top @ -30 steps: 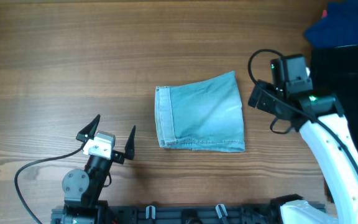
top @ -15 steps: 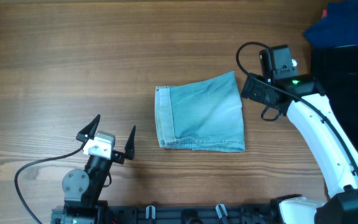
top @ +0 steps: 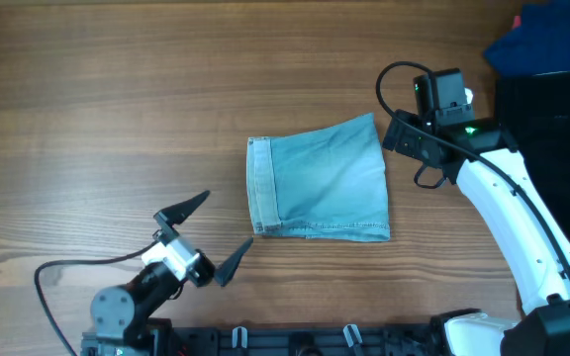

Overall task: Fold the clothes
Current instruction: 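Reach the left gripper to the folded shorts' left edge and grasp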

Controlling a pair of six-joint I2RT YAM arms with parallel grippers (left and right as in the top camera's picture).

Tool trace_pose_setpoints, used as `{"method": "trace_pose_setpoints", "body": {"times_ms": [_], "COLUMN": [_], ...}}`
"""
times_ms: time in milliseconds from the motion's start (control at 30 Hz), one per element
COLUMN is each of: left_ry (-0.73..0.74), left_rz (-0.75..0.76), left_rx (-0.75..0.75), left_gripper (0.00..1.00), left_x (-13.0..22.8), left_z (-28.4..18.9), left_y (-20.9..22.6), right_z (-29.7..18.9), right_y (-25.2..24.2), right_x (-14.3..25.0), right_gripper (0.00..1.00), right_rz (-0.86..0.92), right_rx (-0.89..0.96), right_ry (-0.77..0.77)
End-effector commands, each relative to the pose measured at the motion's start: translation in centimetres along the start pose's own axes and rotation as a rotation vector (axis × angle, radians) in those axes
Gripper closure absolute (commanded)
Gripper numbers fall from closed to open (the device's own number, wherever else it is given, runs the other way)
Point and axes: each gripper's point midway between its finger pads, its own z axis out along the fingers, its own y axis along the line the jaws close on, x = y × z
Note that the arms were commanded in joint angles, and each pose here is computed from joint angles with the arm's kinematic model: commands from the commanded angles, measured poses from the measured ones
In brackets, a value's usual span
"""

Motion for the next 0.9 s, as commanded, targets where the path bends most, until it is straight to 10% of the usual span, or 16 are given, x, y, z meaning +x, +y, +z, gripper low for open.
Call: {"method": "trace_pose_setpoints", "body": {"times_ms": [0, 400, 867], "left_ry": [-0.044, 0.061, 0.628], "left_rz": [-0.061, -0.262, -0.826], "left_rx": [0.101, 0.322, -0.124], "left_gripper": [0.00, 0.00, 0.00], "left_x": [-2.6, -10.4, 2.9], "left_z": [-0.2, 2.5, 8.6], "left_y": [-1.9, -3.0, 7.6], "right_z": [0.0, 0.0, 0.0], "right_y": [-0.1, -0.1, -0.1], "right_x": [-0.7, -0.7, -0.7], "right_gripper": [0.00, 0.00, 0.00], "right_rz": [-0.006, -0.007, -0.006], "right_rx": [0.015, 0.015, 0.015], "right_ry": [-0.017, -0.017, -0.017]}}
